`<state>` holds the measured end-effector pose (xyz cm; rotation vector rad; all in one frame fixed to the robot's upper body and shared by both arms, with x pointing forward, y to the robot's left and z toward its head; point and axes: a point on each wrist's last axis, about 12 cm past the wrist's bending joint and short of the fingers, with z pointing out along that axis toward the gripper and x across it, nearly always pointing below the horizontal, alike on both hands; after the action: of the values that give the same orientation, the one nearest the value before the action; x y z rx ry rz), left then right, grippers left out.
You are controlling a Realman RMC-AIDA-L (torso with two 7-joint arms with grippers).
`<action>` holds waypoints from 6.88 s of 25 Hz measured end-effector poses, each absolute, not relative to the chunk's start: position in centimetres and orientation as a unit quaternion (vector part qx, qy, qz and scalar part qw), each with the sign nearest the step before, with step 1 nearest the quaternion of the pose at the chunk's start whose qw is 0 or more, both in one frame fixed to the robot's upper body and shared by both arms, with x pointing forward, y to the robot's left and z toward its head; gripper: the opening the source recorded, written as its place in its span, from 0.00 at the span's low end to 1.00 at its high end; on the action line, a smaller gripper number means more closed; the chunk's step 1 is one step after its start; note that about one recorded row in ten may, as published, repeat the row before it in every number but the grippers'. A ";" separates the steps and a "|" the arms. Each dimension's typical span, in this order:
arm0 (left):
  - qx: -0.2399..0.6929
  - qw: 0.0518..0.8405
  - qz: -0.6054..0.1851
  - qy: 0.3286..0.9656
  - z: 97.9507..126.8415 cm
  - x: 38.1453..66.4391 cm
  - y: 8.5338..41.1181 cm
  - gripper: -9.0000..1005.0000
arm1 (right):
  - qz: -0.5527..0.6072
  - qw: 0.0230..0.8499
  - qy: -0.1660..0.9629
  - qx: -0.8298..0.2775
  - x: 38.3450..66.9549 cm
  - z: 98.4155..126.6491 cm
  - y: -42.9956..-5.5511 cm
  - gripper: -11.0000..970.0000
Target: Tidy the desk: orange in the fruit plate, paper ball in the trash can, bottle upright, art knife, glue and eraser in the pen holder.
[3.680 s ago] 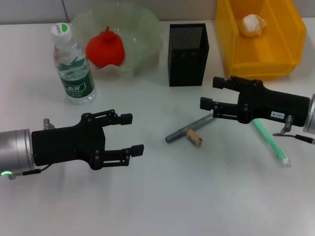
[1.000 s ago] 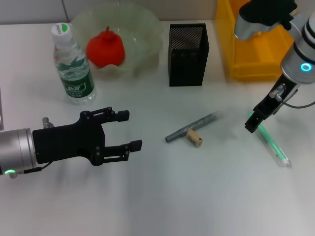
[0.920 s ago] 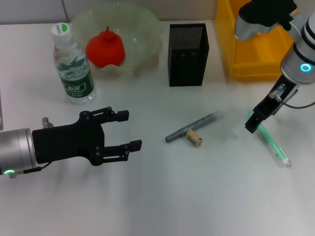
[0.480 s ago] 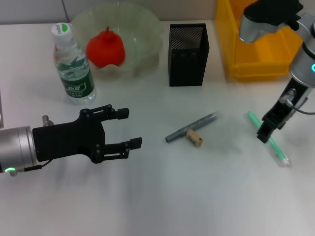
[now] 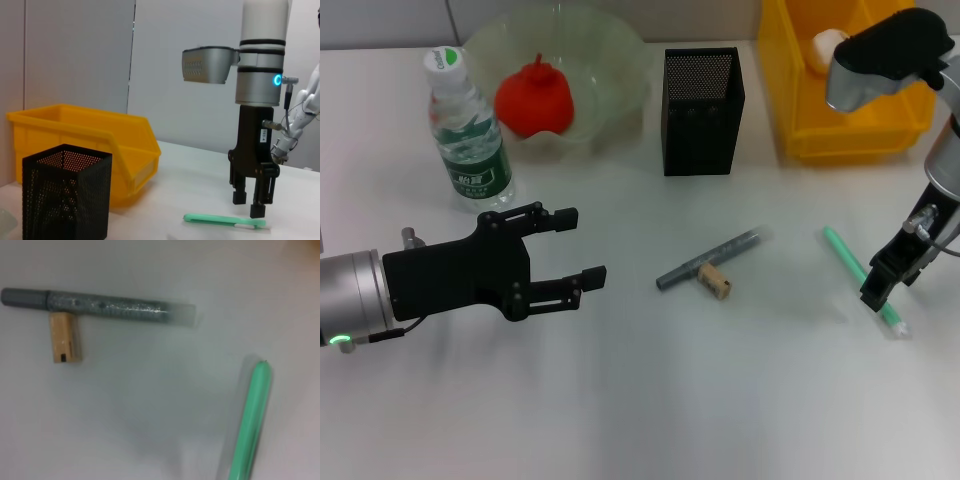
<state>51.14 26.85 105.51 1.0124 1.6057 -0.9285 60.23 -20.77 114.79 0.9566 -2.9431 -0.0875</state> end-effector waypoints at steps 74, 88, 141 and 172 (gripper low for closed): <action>0.414 0.516 -0.366 0.654 106.4 52.3 27.1 0.79 | 0.047 -0.222 -0.819 0.527 57.9 123.6 -22.2 0.17; 0.402 0.542 -0.359 0.645 106.7 52.4 27.4 0.79 | 0.191 -0.350 -0.708 0.583 58.9 125.5 -22.6 0.17; 0.378 0.623 -0.278 0.626 104.5 50.4 28.1 0.79 | 0.641 -0.290 0.008 0.710 59.8 112.9 -16.6 0.17; 0.388 0.641 -0.252 0.612 103.2 48.6 27.8 0.79 | 0.639 -0.328 -0.031 0.695 59.1 109.8 -16.1 0.49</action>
<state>48.65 27.80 103.16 0.8844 1.3964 -0.5735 59.09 -16.07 109.83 2.8046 -0.1240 2.5767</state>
